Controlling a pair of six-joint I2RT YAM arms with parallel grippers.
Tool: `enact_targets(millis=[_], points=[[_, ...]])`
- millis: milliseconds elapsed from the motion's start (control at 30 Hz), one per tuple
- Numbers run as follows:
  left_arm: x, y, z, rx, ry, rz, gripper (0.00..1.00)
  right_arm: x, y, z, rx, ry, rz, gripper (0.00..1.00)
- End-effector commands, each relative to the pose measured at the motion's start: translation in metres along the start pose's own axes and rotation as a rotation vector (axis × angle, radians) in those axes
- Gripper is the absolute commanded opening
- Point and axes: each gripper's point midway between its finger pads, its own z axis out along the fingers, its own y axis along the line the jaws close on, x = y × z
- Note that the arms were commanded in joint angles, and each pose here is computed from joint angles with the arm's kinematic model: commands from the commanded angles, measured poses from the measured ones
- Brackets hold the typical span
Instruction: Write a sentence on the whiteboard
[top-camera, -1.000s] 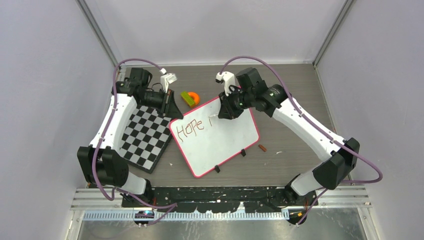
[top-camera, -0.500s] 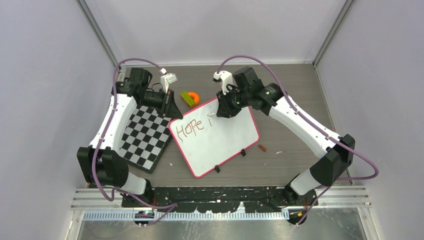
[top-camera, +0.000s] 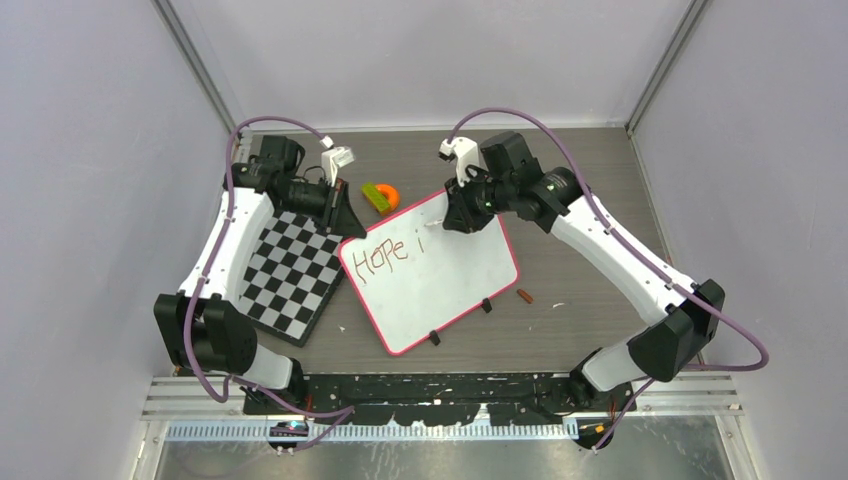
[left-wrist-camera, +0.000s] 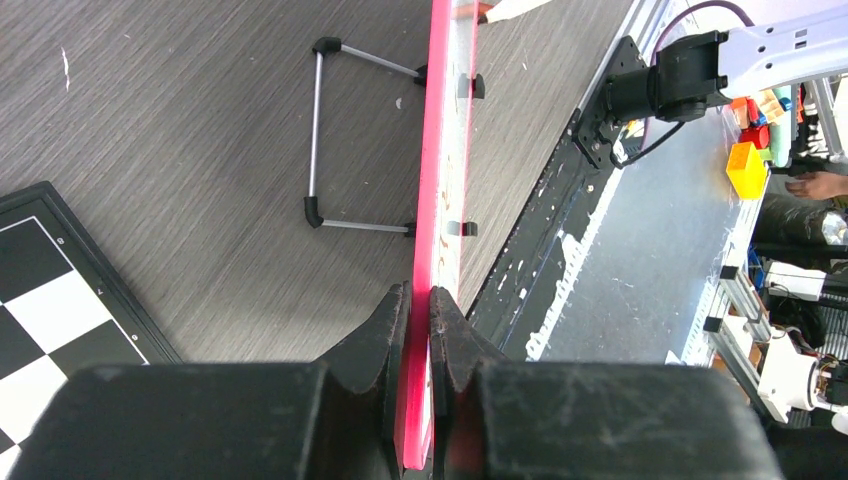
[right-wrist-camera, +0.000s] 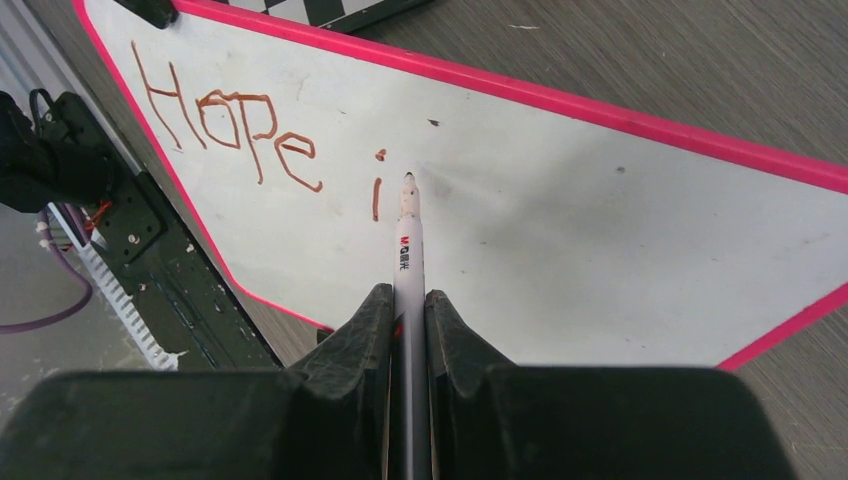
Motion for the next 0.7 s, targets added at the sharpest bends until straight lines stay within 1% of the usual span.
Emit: enact_targets(millis=[0,300,500,667], points=[[0.008,-0.009,0.000,0.006,0.028,-0.012,0.00,-0.006,-0.002,-0.008,0.011,-0.035,-0.021,0.00],[0.008,-0.007,0.000,-0.001,0.028,-0.011,0.00,-0.003,-0.003,0.007,-0.017,-0.006,-0.014,0.00],[0.009,-0.006,0.000,-0.001,0.031,-0.017,0.00,0.012,-0.006,0.013,-0.011,0.032,-0.009,0.00],[0.009,-0.006,0.001,-0.001,0.031,-0.013,0.00,0.024,-0.006,0.010,-0.008,0.045,-0.004,0.00]])
